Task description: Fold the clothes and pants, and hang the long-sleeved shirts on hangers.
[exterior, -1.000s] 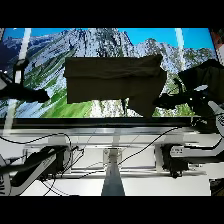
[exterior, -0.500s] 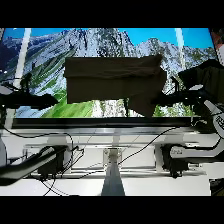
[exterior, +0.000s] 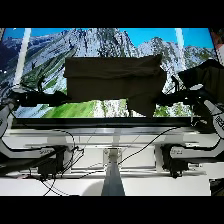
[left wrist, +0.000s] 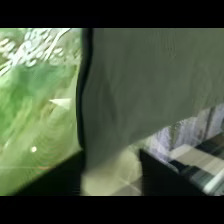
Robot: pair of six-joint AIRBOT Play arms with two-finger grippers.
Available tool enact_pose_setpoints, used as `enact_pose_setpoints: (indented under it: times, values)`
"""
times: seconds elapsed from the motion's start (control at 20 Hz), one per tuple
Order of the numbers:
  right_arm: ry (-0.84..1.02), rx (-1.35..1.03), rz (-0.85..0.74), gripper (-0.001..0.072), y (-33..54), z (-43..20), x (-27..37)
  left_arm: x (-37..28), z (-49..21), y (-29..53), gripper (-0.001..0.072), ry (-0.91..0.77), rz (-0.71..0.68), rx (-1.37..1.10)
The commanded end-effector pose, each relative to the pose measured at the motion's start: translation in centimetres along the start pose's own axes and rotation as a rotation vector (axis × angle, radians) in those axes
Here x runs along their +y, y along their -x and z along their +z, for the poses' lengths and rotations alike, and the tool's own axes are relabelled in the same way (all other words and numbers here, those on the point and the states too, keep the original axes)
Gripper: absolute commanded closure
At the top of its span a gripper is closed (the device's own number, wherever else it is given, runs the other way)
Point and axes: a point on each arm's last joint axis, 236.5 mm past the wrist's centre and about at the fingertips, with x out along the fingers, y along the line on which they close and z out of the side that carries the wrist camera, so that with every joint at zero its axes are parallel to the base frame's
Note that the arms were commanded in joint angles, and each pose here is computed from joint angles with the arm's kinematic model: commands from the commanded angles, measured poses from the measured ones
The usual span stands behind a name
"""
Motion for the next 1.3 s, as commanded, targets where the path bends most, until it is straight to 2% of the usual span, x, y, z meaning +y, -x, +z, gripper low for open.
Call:
enact_pose_setpoints:
  times: [0.0, 0.05, 0.25, 0.4, 0.5, 0.8, 0.9, 1.05, 1.25]
  values:
    - [0.036, -0.035, -0.005, 0.0694, 0.8, 0.6, 0.7, 0.1, 0.3, -1.5, 0.0591, -0.053, 0.029, 0.006]
    - [0.053, -0.055, -0.011, 0.0695, 1.4, 0.9, 1.0, -0.3, 0.6, -1.5, 0.0686, -0.069, 0.028, 0.007]
    - [0.165, -0.176, -0.048, 0.0695, 5.3, 2.1, 3.8, -4.0, 1.4, 1.4, 0.0686, -0.192, -0.059, 0.032]
    - [0.239, -0.262, -0.059, 0.0695, 8.6, 1.7, 6.8, -5.0, 2.1, 5.7, 0.0687, -0.250, -0.017, -0.050]
    - [0.239, -0.289, -0.070, 0.0695, 9.9, 0.3, 8.0, -4.8, 1.1, 8.0, 0.0687, -0.268, 0.038, -0.066]
    - [0.159, -0.367, -0.037, 0.0695, 10.7, -5.1, 10.4, -5.2, -2.9, 9.8, 0.0686, -0.248, 0.067, -0.156]
    - [0.078, -0.520, -0.023, 0.0695, 12.4, -2.6, 10.9, -4.4, -1.5, 10.1, 0.0687, -0.200, 0.114, -0.252]
    - [-0.007, -0.704, -0.017, 0.0695, 13.4, 2.3, 10.7, -5.2, 3.7, 11.6, 0.0687, -0.112, 0.080, -0.481]
    - [-0.039, -0.739, -0.019, 0.0695, 9.1, 7.6, 11.3, -4.1, 8.7, 11.4, 0.0689, -0.037, 0.122, -0.654]
